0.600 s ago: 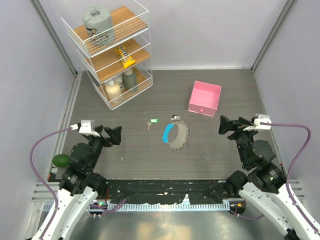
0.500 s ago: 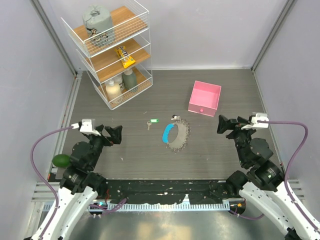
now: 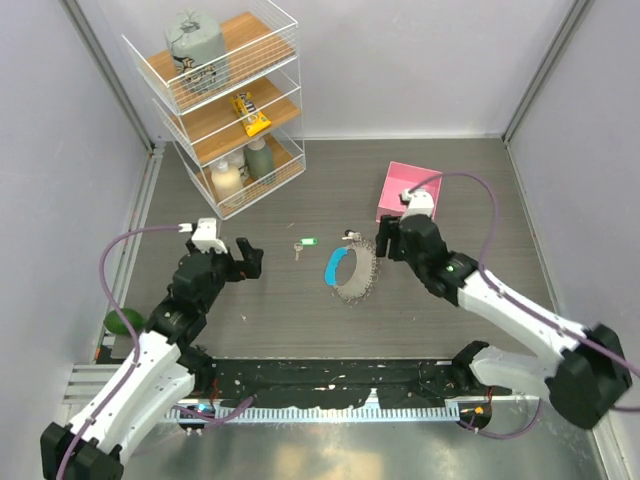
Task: Remove the keys from the keyring
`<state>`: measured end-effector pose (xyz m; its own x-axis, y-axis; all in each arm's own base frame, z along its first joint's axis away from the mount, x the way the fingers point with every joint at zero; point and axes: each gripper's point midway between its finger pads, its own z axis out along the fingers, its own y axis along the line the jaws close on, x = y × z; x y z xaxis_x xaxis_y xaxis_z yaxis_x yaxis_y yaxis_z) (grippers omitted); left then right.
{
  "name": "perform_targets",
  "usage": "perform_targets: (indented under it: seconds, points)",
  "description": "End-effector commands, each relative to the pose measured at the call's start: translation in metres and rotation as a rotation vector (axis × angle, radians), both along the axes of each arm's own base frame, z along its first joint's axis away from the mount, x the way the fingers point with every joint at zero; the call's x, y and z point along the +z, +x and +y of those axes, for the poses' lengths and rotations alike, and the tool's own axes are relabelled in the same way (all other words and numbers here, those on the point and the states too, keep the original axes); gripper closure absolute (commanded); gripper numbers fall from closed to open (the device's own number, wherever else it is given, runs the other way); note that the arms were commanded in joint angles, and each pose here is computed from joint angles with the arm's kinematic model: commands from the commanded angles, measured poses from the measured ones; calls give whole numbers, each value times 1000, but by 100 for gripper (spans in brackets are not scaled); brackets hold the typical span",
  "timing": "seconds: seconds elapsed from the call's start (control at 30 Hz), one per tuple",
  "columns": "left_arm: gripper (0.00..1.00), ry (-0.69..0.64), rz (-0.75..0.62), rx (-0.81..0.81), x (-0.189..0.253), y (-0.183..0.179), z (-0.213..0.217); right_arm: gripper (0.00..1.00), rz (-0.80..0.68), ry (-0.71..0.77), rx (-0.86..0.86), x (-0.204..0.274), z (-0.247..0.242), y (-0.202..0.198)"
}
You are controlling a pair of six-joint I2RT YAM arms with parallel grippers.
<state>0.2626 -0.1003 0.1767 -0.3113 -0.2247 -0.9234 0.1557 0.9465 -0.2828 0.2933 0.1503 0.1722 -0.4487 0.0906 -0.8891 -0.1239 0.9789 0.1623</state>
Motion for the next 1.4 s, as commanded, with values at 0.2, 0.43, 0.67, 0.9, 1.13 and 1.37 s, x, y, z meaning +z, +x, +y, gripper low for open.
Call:
perform_targets:
  seconds: [0.2, 0.43, 0.67, 0.9, 1.13, 1.37]
  points:
    - [0, -77, -140, -136, 8, 12, -31, 44, 96, 34, 48, -22, 69, 70]
    - [0, -68, -132, -111, -4, 13, -27, 53, 180, -23, 31, -61, 81, 90]
    - [0, -66, -144, -103, -7, 11, -24, 58, 228, -82, -36, -87, 78, 103]
    - [0, -66, -152, -105, -6, 10, -23, 60, 251, -146, -89, -103, 64, 102]
    - [0, -69, -154, -106, -6, 9, -23, 61, 308, -166, -101, -125, 61, 96]
    - [0, -67, -155, -108, -6, 9, -24, 83, 363, -157, -102, -143, 60, 92]
